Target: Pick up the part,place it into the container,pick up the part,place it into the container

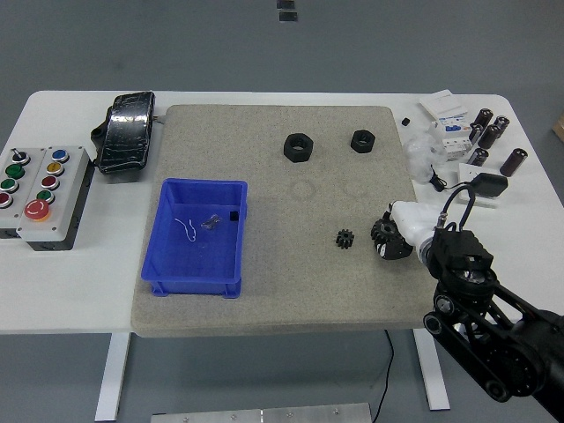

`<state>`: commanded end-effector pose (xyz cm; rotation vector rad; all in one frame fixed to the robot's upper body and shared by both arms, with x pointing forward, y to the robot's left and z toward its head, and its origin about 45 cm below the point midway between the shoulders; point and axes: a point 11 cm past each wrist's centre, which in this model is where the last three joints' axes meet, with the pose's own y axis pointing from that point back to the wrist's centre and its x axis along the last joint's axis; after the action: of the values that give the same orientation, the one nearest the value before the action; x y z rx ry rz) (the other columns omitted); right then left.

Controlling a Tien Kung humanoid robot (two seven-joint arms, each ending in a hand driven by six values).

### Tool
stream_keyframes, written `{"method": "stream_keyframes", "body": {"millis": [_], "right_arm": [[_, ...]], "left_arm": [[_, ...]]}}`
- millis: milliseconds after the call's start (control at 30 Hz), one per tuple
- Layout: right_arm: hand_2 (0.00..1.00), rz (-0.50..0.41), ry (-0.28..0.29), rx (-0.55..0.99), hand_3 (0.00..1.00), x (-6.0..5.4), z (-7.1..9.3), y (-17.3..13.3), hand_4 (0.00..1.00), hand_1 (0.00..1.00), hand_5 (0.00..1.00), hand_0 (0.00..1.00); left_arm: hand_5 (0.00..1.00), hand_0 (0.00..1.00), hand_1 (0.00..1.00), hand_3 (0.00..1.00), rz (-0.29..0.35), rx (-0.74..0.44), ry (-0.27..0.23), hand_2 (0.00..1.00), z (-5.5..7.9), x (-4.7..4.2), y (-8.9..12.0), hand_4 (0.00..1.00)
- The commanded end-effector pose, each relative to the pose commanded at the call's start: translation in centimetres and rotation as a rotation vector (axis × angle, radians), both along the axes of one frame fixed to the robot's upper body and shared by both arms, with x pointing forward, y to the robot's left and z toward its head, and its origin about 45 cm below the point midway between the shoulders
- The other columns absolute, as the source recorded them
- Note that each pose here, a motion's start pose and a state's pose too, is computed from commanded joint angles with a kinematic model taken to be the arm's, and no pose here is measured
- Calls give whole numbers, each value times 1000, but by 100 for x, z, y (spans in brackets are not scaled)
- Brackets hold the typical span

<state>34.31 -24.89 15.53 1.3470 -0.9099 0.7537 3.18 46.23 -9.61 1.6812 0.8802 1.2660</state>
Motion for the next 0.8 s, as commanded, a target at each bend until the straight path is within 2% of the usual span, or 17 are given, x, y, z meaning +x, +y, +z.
{"method": "stream_keyframes", "body": {"millis": [100, 200, 267, 400, 533, 633, 667, 800], "right_arm": [[356, 0, -8, 0, 535, -4, 5, -8, 424, 452, 66, 230], [356, 4, -47, 10, 535, 4, 75, -1, 424, 452, 66, 230], [350, 19, -89, 22, 533, 15, 179, 37, 413, 450, 59, 226], [350, 91, -200, 49, 533, 61, 496, 239, 413, 450, 59, 226], [345, 189, -298, 119, 528, 102, 774, 620, 409, 462, 56, 251], [345, 247, -327, 191, 528, 122, 850, 950, 409, 462, 56, 251], [538, 269, -331, 223, 551, 126, 861, 1076, 486, 524, 2, 373], [538, 420, -327, 348, 551, 84, 878, 1631, 486, 524, 2, 373]], "left_arm": [[249, 647, 532, 617, 0, 0, -2, 552, 1, 3, 1, 670], [249, 647, 532, 617, 1, 2, -3, 552, 4, 4, 8, 670], [250, 647, 533, 618, 2, 2, -4, 552, 5, 4, 11, 669], [250, 647, 533, 618, 3, 2, -4, 552, 4, 0, 10, 669], [249, 647, 532, 617, 4, 2, 1, 552, 1, -15, 7, 669], [249, 647, 532, 617, 3, 2, 3, 552, 1, -15, 6, 669], [253, 647, 533, 617, 2, 1, 3, 552, 2, -11, 6, 670], [253, 647, 533, 617, -1, -1, 0, 552, 2, 15, -1, 670]]}}
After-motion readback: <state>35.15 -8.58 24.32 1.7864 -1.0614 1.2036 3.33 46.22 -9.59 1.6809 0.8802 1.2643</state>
